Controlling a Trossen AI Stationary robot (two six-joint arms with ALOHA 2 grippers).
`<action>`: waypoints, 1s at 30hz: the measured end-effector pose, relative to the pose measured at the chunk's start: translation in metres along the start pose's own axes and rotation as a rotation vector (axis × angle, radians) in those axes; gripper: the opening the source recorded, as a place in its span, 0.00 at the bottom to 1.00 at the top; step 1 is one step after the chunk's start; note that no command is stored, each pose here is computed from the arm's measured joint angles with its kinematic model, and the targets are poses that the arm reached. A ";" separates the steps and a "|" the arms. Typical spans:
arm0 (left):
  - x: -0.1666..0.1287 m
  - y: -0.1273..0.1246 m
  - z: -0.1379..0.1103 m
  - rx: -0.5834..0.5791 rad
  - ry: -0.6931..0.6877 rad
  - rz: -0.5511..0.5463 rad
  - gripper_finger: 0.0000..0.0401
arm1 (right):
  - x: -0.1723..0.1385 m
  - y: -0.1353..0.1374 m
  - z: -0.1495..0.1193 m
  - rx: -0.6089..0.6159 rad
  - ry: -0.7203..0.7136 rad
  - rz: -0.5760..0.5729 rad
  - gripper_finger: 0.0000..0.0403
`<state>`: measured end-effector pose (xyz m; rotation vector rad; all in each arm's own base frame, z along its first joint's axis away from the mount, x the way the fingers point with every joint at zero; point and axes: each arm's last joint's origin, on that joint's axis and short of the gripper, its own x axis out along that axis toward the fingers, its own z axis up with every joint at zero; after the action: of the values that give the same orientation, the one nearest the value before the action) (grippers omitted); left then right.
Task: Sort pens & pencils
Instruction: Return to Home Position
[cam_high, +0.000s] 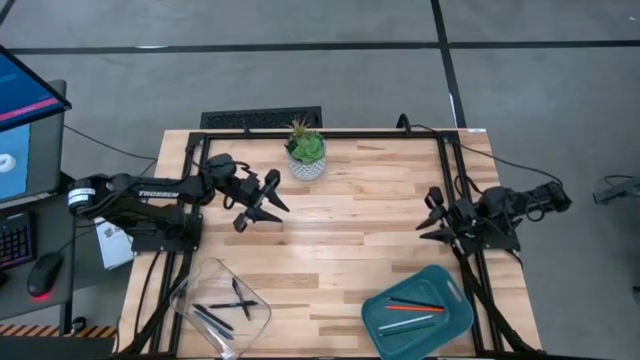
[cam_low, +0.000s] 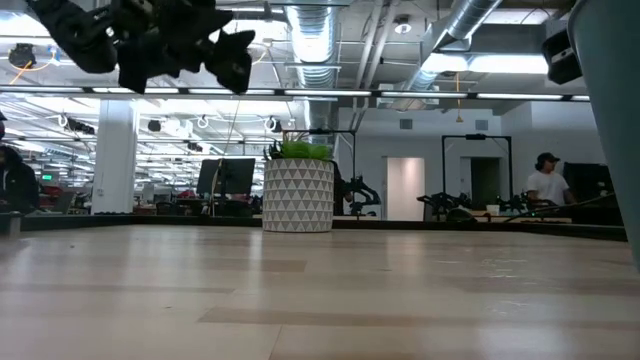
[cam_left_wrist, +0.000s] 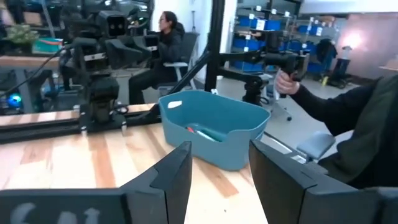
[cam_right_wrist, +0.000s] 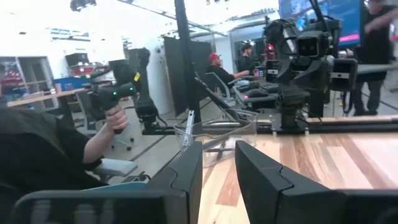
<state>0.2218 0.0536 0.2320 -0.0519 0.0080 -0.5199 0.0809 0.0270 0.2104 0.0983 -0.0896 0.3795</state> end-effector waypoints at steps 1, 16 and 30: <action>-0.002 0.000 -0.003 -0.004 -0.001 0.007 0.37 | 0.000 -0.001 0.000 0.011 0.002 -0.008 0.29; -0.053 -0.036 0.008 0.028 -0.147 -0.092 0.37 | -0.001 -0.007 -0.004 0.067 0.045 -0.059 0.29; -0.080 -0.071 0.001 -0.001 -0.147 0.109 0.37 | -0.002 -0.014 -0.004 0.057 0.036 -0.139 0.29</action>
<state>0.1171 0.0325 0.2363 -0.0904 -0.1322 -0.4058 0.0845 0.0134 0.2055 0.1527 -0.0358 0.2448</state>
